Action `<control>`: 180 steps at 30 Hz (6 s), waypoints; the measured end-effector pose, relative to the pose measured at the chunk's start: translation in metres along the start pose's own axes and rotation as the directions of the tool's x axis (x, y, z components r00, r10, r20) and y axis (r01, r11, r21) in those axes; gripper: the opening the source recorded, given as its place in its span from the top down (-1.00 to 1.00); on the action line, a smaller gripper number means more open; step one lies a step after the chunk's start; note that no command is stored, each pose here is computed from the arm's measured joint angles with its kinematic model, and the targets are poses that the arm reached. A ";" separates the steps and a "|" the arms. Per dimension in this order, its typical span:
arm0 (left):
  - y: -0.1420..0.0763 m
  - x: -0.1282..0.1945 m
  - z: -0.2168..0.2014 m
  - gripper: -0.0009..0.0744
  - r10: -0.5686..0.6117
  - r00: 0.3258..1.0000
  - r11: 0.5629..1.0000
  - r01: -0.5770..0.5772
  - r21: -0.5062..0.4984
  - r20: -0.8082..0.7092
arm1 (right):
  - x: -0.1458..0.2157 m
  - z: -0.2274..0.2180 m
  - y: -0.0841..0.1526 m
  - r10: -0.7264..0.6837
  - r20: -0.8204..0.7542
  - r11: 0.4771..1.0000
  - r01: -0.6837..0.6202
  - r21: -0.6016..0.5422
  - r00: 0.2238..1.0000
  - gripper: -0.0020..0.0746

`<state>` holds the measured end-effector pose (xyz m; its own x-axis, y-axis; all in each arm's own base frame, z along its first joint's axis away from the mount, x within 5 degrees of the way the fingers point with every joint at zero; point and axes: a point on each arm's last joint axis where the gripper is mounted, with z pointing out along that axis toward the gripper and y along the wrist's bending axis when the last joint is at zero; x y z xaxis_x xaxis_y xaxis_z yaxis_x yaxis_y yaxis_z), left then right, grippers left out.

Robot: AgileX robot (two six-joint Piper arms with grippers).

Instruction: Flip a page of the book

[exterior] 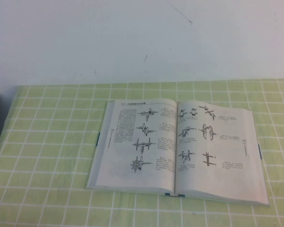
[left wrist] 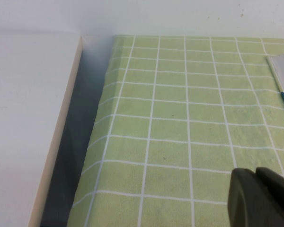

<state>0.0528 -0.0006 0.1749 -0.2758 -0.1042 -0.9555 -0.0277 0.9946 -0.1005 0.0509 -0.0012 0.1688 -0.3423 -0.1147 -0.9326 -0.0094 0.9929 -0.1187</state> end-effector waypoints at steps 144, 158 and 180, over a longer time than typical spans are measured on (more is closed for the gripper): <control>-0.166 -0.043 0.286 0.99 0.247 0.763 0.871 0.096 0.483 -0.597 | -0.080 0.268 0.043 -0.085 -0.757 0.761 -0.448 -0.470 0.648 0.05; -0.166 -0.043 0.286 0.99 0.258 0.768 0.867 0.083 0.490 -0.586 | -0.063 0.280 0.045 -0.070 -0.784 0.775 -0.461 -0.432 0.617 0.05; -0.166 -0.034 0.292 0.99 0.235 0.753 0.874 0.114 0.473 -0.615 | -0.094 0.291 0.049 -0.105 -0.754 0.719 -0.475 -0.508 0.648 0.19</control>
<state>0.3478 -0.1625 0.1434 -0.8052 0.1557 -0.5722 0.3989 0.8563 -0.3282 0.3560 0.0489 0.1511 -0.9296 -0.1545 -0.3346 -0.3213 0.7845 0.5304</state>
